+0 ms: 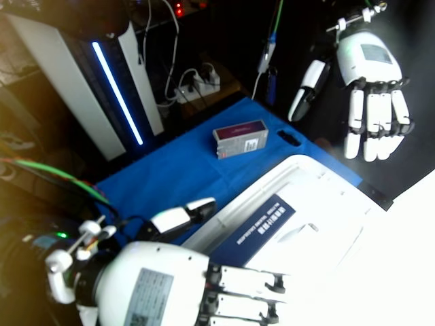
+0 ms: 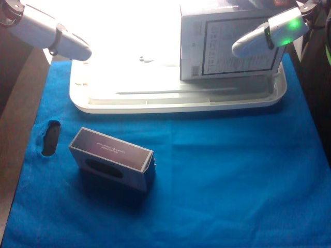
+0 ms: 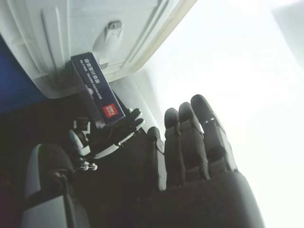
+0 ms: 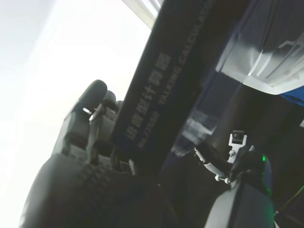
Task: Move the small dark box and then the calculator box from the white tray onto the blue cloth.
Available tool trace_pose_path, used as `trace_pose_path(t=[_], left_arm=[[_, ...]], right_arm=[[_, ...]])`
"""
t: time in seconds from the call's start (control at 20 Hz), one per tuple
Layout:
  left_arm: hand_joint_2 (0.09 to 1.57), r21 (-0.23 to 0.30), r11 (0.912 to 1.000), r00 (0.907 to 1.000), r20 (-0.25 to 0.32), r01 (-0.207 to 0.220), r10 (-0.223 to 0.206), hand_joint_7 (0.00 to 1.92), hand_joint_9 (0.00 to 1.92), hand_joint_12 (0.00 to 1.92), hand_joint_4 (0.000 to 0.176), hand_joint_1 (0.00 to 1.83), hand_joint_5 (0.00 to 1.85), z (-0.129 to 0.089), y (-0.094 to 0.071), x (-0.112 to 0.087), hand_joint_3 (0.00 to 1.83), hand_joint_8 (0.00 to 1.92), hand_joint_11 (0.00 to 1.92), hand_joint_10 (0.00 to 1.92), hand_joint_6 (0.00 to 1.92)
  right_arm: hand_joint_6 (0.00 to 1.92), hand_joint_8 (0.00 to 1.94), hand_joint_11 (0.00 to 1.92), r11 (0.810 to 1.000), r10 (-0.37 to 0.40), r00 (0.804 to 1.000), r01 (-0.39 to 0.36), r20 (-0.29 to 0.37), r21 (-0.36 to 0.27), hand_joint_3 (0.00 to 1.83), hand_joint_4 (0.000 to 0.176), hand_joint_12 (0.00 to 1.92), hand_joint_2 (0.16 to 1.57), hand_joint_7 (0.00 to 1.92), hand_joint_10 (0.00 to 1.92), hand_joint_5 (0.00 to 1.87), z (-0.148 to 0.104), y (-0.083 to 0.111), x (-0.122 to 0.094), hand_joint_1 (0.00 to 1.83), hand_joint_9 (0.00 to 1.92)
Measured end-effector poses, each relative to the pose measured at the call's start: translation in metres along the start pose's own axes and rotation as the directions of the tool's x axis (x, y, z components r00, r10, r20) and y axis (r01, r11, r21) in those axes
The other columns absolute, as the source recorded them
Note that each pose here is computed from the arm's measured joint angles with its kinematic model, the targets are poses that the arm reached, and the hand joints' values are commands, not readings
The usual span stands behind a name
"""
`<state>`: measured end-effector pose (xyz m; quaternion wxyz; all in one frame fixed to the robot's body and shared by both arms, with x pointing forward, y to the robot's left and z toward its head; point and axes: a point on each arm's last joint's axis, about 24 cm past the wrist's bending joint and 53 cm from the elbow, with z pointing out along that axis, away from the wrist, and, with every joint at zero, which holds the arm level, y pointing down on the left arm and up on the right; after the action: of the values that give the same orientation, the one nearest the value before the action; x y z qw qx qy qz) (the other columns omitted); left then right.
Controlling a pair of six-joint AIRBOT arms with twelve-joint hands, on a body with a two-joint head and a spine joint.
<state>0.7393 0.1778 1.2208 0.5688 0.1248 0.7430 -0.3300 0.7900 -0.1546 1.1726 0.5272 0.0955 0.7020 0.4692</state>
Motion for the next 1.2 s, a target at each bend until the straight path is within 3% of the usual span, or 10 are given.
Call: trace_pose_path(t=[0.15, 0.2, 0.35, 0.55, 0.6, 0.7, 0.75, 0.9, 1.05, 1.2], left_arm=[[0.87, -0.002, 1.0, 1.0, 0.004, 0.005, -0.005, 0.33, 0.28, 0.9, 0.134, 0.66, 0.22, 0.0, 0.0, -0.001, 0.0, 0.01, 0.0, 0.01, 0.0], [0.88, -0.002, 1.0, 1.0, 0.004, 0.005, -0.005, 0.34, 0.29, 0.9, 0.125, 0.66, 0.22, 0.0, 0.0, -0.001, 0.0, 0.01, 0.0, 0.01, 0.0], [0.88, -0.003, 1.0, 1.0, 0.003, 0.004, -0.004, 0.35, 0.31, 0.96, 0.121, 0.63, 0.23, 0.0, 0.001, -0.001, 0.0, 0.0, 0.0, 0.01, 0.0], [0.91, 0.004, 1.0, 1.0, -0.002, 0.005, -0.005, 0.36, 0.31, 0.95, 0.116, 0.64, 0.22, 0.003, -0.002, 0.002, 0.01, 0.0, 0.0, 0.01, 0.0], [0.91, 0.006, 1.0, 1.0, -0.008, 0.006, -0.006, 0.36, 0.31, 0.95, 0.121, 0.65, 0.22, 0.004, -0.003, 0.005, 0.01, 0.0, 0.0, 0.01, 0.0], [0.9, 0.004, 1.0, 0.9999, -0.013, 0.004, -0.004, 0.35, 0.31, 0.93, 0.12, 0.65, 0.21, 0.004, -0.002, 0.007, 0.0, 0.0, 0.0, 0.0, 0.0], [0.91, 0.003, 1.0, 0.9999, -0.013, 0.003, -0.003, 0.35, 0.31, 0.92, 0.113, 0.65, 0.2, 0.003, -0.002, 0.007, 0.0, 0.0, 0.0, 0.0, 0.0], [0.92, 0.001, 1.0, 0.9999, -0.014, 0.004, -0.004, 0.34, 0.3, 0.92, 0.105, 0.65, 0.18, 0.003, -0.001, 0.008, 0.01, 0.0, 0.0, 0.0, 0.0], [0.92, -0.006, 1.0, 0.9998, -0.019, 0.003, -0.003, 0.33, 0.29, 0.87, 0.102, 0.68, 0.19, 0.003, 0.001, 0.01, 0.0, 0.0, 0.0, 0.0, 0.0], [0.92, -0.014, 0.9998, 0.9998, -0.016, 0.01, -0.01, 0.34, 0.3, 0.89, 0.092, 0.7, 0.2, 0.003, 0.004, 0.013, 0.0, 0.0, 0.0, 0.0, 0.0]], right_arm=[[0.0, 0.0, 0.0, 1.0, -0.012, 1.0, 0.012, -0.012, 0.011, 0.0, 0.046, 0.91, 0.66, 0.32, 0.01, 0.22, 0.002, -0.003, 0.005, 0.74, 0.27], [0.0, 0.0, 0.02, 1.0, -0.014, 1.0, 0.014, -0.016, 0.018, 0.0, 0.038, 1.11, 0.66, 0.33, 0.02, 0.24, 0.003, -0.005, 0.007, 0.75, 0.35], [0.01, 0.01, 0.0, 1.0, -0.013, 1.0, 0.014, -0.018, 0.027, 0.0, 0.013, 1.0, 0.73, 0.4, 0.01, 0.41, 0.004, -0.007, 0.008, 0.88, 0.34], [0.03, 0.06, 0.49, 0.999, -0.015, 1.0, 0.016, -0.014, 0.035, 0.0, 0.0, 1.32, 0.93, 1.06, 0.18, 0.9, 0.005, -0.009, 0.006, 1.11, 1.03], [0.5, 0.05, 0.6, 0.999, -0.013, 1.0, 0.014, -0.014, 0.037, 0.01, 0.0, 1.27, 1.0, 1.16, 0.2, 1.12, 0.005, -0.01, 0.006, 1.17, 1.1], [0.58, 0.48, 0.88, 0.999, -0.009, 1.0, 0.009, -0.012, 0.036, 0.0, 0.0, 1.29, 1.01, 1.29, 0.24, 1.19, 0.005, -0.009, 0.005, 1.26, 1.32], [0.56, 0.54, 0.94, 0.999, -0.01, 1.0, 0.01, -0.01, 0.037, 0.0, 0.0, 1.53, 1.01, 1.32, 0.67, 1.15, 0.005, -0.01, 0.004, 1.29, 1.29], [0.89, 0.53, 0.93, 0.999, -0.009, 1.0, 0.01, -0.026, 0.032, 0.0, 0.0, 1.86, 1.1, 1.3, 1.36, 1.02, 0.005, -0.008, 0.008, 1.17, 1.15], [1.07, 0.82, 1.14, 1.0, -0.017, 0.998, 0.018, -0.055, 0.015, 0.0, 0.0, 1.92, 1.15, 1.27, 1.58, 0.91, 0.004, 0.0, 0.015, 1.14, 1.2], [1.2, 1.08, 1.04, 0.999, -0.02, 0.998, 0.019, -0.057, -0.028, 0.0, 0.0, 1.84, 1.2, 1.09, 1.62, 0.83, -0.003, 0.016, 0.009, 1.12, 1.05]])
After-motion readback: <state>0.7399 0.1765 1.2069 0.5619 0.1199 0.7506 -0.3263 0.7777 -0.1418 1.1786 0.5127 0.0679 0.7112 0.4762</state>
